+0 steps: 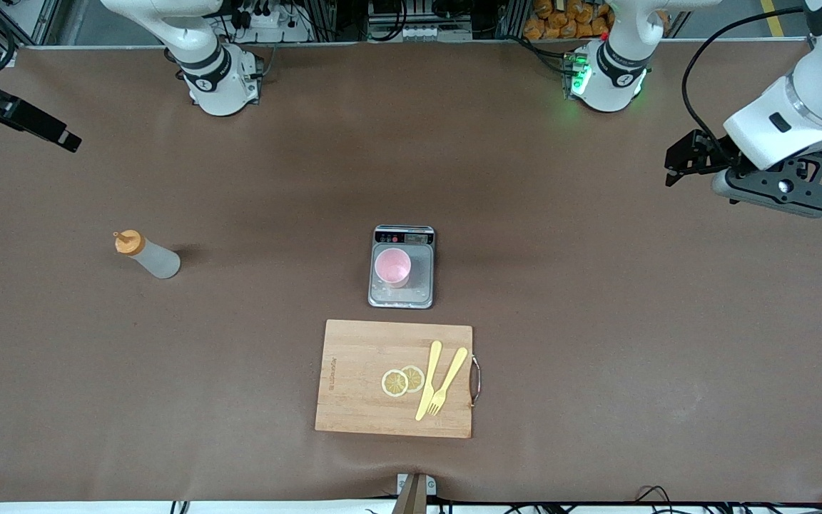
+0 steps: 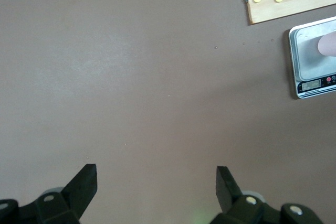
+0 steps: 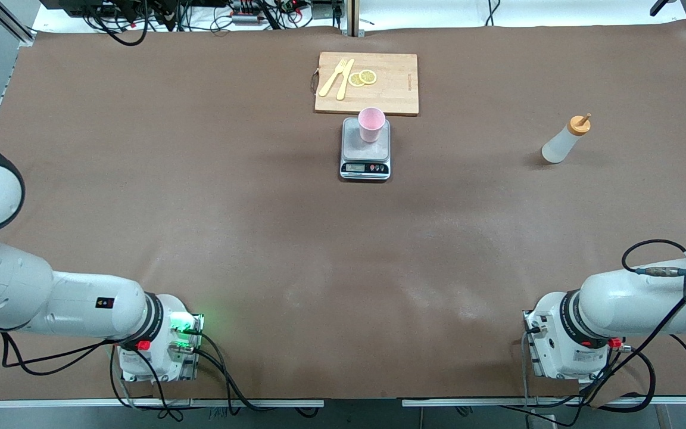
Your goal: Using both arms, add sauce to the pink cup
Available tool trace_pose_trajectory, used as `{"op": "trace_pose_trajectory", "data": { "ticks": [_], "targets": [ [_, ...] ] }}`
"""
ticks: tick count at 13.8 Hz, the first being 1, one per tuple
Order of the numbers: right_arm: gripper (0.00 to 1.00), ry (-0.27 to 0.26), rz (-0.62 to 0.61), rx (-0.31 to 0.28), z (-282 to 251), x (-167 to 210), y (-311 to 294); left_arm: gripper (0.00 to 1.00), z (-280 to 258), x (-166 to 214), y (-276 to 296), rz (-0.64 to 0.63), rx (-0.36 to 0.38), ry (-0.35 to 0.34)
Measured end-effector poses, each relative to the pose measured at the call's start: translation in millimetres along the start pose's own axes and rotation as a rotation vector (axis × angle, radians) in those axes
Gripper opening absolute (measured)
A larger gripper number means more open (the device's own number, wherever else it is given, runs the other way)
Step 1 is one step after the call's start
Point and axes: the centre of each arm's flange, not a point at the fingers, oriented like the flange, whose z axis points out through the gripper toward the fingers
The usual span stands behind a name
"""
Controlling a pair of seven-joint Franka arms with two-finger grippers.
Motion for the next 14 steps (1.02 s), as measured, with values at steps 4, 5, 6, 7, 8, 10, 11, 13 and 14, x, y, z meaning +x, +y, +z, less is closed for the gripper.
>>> {"op": "trace_pose_trajectory", "data": {
  "ticks": [4,5,6,7,8,10,11,13,14],
  "targets": [
    [1.0,0.034,-0.04,0.011,-1.8,6.6,0.1,1.0,0.4,1.1,15.9,0.007,0.0,-0.001],
    [1.0,0.041,-0.048,0.011,-2.3,8.0,1.2,1.0,0.6,1.4,21.0,0.01,0.0,-0.001],
    [1.0,0.044,-0.05,0.011,-2.8,9.0,2.7,1.0,0.7,1.6,26.3,0.014,0.0,-0.001],
    [1.0,0.046,-0.049,0.012,-3.2,9.8,3.9,1.0,0.8,1.7,29.5,0.019,0.0,-0.001],
    [1.0,0.05,-0.049,0.013,-3.6,10.5,4.5,1.0,0.8,1.7,31.0,0.021,-0.001,-0.001],
    [1.0,0.052,-0.047,0.014,-4.0,11.4,6.0,1.0,0.7,1.7,32.8,0.023,-0.008,-0.001],
    [1.0,0.053,-0.042,0.015,-4.4,12.5,8.3,1.0,0.1,1.4,33.4,0.024,-0.008,0.0],
    [1.0,0.054,-0.034,0.016,-5.0,15.0,13.2,1.0,-3.8,-2.0,34.0,0.021,-0.007,0.0],
    [1.0,0.054,-0.036,0.016,-4.8,15.2,13.3,1.0,-5.4,-4.2,32.4,0.014,-0.004,-0.005]
  ]
}}
